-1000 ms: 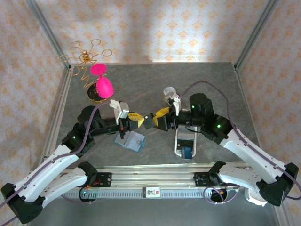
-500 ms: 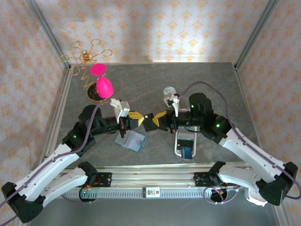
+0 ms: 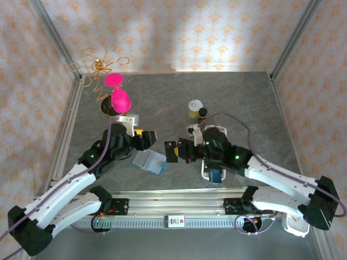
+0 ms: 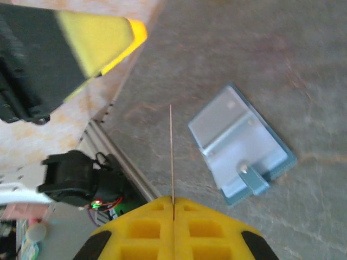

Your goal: Put the credit cards into the card holder

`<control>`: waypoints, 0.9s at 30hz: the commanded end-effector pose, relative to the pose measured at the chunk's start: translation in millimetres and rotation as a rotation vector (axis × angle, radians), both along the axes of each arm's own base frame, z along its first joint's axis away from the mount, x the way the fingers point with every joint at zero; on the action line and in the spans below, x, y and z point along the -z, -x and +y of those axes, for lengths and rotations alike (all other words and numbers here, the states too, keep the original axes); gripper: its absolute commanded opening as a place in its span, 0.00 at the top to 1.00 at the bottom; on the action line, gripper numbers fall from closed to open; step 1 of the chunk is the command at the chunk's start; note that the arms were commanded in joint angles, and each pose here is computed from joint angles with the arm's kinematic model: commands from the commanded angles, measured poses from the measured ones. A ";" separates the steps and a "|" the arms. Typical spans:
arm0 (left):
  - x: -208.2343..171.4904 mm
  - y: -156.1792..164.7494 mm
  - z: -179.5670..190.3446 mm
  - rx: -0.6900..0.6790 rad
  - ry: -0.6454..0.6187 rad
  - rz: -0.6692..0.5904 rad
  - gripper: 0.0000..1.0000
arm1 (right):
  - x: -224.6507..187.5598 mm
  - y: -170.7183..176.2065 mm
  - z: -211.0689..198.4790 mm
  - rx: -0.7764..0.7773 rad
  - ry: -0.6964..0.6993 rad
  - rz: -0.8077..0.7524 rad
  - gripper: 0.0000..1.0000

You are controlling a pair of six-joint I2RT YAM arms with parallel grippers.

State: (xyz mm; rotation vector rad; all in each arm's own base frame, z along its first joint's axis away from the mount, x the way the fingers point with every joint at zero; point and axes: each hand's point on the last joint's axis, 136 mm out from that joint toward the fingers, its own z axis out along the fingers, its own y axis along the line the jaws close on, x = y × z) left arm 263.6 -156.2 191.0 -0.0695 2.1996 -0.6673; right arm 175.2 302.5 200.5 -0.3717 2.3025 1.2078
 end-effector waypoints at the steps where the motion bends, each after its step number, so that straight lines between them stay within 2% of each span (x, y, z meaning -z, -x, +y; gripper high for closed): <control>1: 79.9 10.6 50.0 -0.280 -0.023 0.268 0.31 | 23.9 -23.0 -5.5 0.287 -0.034 0.149 1.00; 3: 97.6 11.2 61.5 -0.334 -0.014 0.300 0.35 | 33.7 -21.7 0.3 0.340 -0.057 0.191 1.00; 7: 120.6 12.9 69.5 -0.369 -0.029 0.306 0.37 | 45.7 -19.9 15.0 0.421 -0.111 0.259 1.00; 10: 136.9 15.4 57.5 -0.327 0.021 0.342 0.40 | 55.4 -19.6 31.1 0.420 -0.098 0.271 1.00; 15: 161.9 19.9 62.7 -0.349 -0.028 0.401 0.41 | 63.1 -23.1 46.8 0.417 -0.093 0.276 1.00; 21: 177.2 37.4 48.2 -0.290 0.034 0.473 0.44 | 77.0 -29.0 40.5 0.468 -0.053 0.268 1.00; 27: 163.0 48.3 23.0 -0.245 0.131 0.436 0.46 | 86.1 -31.4 36.2 0.499 -0.044 0.269 1.00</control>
